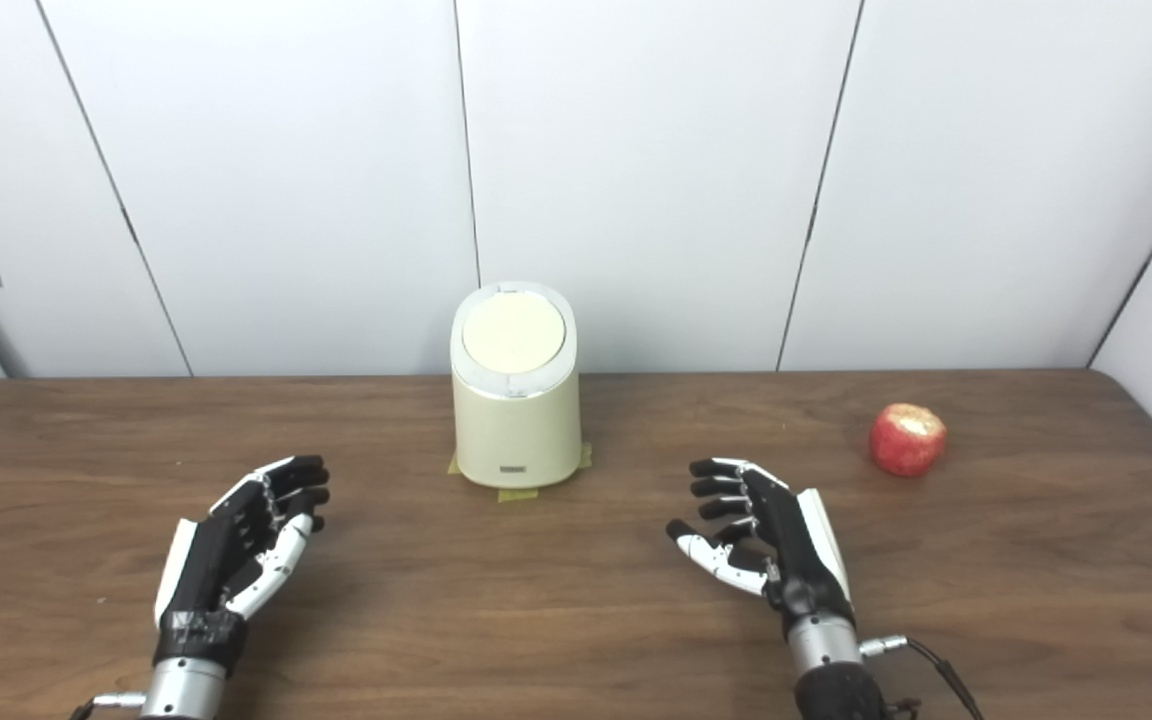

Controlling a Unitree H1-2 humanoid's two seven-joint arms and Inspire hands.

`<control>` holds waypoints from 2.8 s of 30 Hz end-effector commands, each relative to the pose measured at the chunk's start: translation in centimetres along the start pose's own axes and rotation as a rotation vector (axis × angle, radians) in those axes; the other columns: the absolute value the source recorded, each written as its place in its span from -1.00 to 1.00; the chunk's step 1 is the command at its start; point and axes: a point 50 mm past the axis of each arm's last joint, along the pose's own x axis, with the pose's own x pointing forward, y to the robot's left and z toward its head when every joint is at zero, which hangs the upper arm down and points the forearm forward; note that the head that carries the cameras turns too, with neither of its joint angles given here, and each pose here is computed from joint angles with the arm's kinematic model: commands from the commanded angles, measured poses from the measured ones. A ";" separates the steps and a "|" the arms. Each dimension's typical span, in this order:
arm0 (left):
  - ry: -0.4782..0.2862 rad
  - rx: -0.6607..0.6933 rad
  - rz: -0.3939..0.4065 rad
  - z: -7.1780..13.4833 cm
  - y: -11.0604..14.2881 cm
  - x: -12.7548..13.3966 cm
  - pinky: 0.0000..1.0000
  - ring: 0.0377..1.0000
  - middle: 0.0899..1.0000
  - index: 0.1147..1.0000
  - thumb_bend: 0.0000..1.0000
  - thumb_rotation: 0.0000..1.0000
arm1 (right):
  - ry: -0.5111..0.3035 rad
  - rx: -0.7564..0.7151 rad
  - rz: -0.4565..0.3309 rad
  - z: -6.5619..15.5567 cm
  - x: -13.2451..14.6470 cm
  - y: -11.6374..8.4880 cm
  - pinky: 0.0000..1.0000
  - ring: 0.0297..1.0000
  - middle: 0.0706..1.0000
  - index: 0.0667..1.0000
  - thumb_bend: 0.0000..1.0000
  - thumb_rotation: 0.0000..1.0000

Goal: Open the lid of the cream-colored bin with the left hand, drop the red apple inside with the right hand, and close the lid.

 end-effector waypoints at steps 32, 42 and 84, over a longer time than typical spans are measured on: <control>-0.167 0.110 0.053 4.9 -0.2 3.8 0.29 0.42 0.42 0.37 -0.40 -0.25 | -0.229 0.140 -0.068 0.8 1.9 0.3 0.07 0.24 0.26 0.23 -0.51 -0.41; -0.169 0.345 0.058 13.3 -4.5 11.9 0.96 1.00 1.00 0.99 0.78 -0.11 | -0.199 0.131 -0.066 0.7 1.9 0.6 -0.03 0.17 0.21 0.26 -0.49 -0.47; -0.082 0.808 0.030 14.1 -12.5 19.9 1.00 1.00 1.00 1.00 0.67 -0.47 | -0.179 0.087 -0.053 1.3 1.1 1.1 0.16 0.30 0.31 0.26 -0.53 -0.53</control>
